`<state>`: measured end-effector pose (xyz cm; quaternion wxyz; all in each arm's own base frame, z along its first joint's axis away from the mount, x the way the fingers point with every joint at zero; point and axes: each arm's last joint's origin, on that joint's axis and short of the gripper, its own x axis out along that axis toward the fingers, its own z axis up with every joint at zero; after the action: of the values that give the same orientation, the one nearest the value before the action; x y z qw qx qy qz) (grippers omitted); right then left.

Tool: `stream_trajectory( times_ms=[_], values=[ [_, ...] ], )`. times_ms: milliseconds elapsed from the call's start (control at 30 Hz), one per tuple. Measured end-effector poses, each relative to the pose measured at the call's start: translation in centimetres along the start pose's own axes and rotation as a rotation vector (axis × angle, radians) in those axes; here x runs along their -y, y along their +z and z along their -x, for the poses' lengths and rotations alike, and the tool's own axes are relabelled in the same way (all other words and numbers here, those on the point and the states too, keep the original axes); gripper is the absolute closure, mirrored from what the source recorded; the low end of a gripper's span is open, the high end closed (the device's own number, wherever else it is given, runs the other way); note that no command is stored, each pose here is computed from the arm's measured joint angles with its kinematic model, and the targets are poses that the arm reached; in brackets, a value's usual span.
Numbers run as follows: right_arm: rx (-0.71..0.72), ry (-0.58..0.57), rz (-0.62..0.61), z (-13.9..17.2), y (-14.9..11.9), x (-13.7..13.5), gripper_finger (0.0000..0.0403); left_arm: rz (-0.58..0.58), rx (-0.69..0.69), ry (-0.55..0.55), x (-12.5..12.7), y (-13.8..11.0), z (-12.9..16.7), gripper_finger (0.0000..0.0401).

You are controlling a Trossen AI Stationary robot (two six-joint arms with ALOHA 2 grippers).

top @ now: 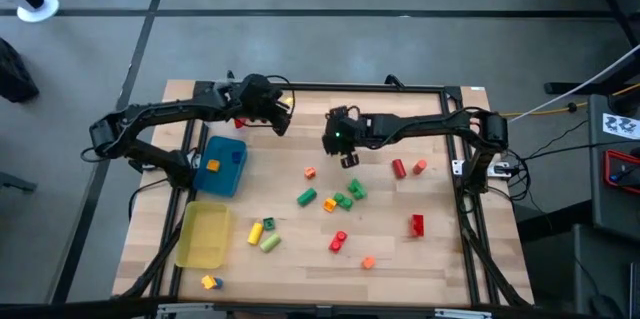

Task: Sort blocks by size
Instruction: Put the red 4 stud game piece into the blue bin

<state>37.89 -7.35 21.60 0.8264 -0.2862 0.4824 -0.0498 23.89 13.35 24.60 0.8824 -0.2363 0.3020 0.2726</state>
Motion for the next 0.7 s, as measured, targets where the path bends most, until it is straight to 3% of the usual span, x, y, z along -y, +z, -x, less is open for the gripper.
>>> stream_trajectory(
  times_ms=[300, 700],
  values=[
    [0.142, -0.148, -0.022, 0.0, 1.1, 1.9, 0.0243, 0.125, 0.127, -0.124, 2.5, 0.8, 0.1, 0.0279],
    [0.17, -0.164, 0.015, 0.1, 1.4, 2.0, 0.0242, 0.156, 0.098, -0.159, 3.8, 0.2, -1.0, 0.0279]
  ],
)
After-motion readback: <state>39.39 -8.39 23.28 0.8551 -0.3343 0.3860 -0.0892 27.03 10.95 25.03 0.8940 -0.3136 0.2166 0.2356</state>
